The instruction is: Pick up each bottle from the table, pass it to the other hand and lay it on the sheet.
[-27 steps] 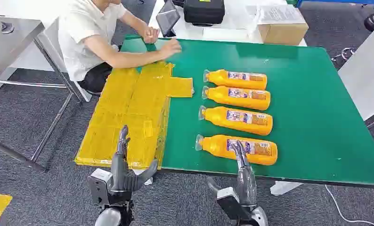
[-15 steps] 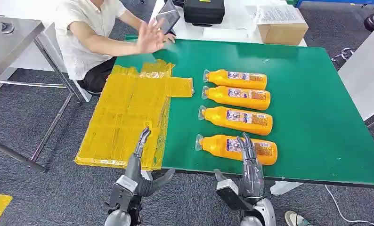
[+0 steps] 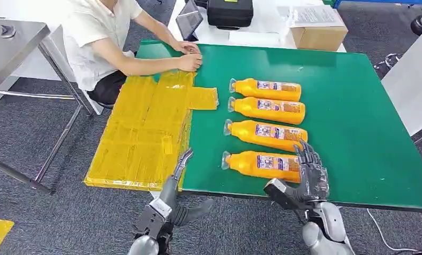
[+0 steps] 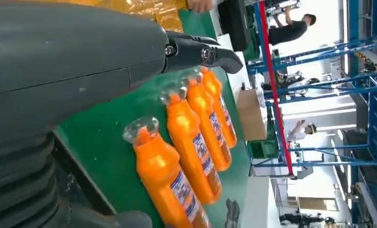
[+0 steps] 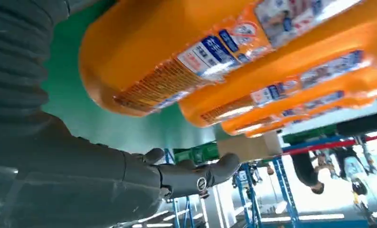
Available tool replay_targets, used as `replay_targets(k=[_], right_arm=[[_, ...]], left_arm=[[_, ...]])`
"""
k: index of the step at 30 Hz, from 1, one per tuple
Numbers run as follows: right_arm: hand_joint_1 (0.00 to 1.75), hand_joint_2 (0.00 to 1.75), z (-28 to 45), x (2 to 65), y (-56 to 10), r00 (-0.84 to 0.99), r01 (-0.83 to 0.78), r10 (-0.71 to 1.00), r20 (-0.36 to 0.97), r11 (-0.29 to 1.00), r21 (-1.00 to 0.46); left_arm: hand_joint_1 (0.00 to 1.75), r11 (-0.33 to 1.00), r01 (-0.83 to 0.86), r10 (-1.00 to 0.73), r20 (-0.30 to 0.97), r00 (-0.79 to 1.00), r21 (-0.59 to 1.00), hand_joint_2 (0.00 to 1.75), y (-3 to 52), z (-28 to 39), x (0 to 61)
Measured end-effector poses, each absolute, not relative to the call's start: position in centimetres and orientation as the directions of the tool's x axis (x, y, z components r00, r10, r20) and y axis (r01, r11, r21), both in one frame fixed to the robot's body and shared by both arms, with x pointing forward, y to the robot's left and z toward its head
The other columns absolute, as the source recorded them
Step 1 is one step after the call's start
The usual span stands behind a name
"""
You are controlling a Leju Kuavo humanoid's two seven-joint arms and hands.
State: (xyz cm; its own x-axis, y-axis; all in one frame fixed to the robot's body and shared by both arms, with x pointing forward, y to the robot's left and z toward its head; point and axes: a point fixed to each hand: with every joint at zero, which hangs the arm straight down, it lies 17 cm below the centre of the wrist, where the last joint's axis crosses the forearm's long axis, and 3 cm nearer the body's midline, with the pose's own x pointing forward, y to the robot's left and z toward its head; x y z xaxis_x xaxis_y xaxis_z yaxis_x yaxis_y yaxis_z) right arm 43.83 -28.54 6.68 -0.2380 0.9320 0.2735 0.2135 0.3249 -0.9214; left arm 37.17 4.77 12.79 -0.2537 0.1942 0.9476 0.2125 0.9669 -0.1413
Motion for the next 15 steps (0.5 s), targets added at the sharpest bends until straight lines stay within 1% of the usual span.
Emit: replay_targets(k=[4,11,15], right_arm=[[0.00,1.75,5.6,44.6,-29.5,-0.221,0.173,0.941,0.257,0.297,-0.939],[0.00,1.75,4.8,44.9,-30.2,-0.207,0.148,0.948,0.243,0.275,-0.950],[0.00,1.75,3.6,45.1,-30.3,-0.199,0.091,0.949,0.245,0.267,-0.959]], left_arm=[[0.00,0.965,0.215,0.201,0.948,-0.248,-0.148,1.75,4.5,12.8,37.2],[0.00,0.965,0.217,0.204,0.947,-0.248,-0.151,1.75,4.4,12.9,37.3],[0.00,0.963,0.221,0.206,0.947,-0.246,-0.152,1.75,4.3,12.9,37.2]])
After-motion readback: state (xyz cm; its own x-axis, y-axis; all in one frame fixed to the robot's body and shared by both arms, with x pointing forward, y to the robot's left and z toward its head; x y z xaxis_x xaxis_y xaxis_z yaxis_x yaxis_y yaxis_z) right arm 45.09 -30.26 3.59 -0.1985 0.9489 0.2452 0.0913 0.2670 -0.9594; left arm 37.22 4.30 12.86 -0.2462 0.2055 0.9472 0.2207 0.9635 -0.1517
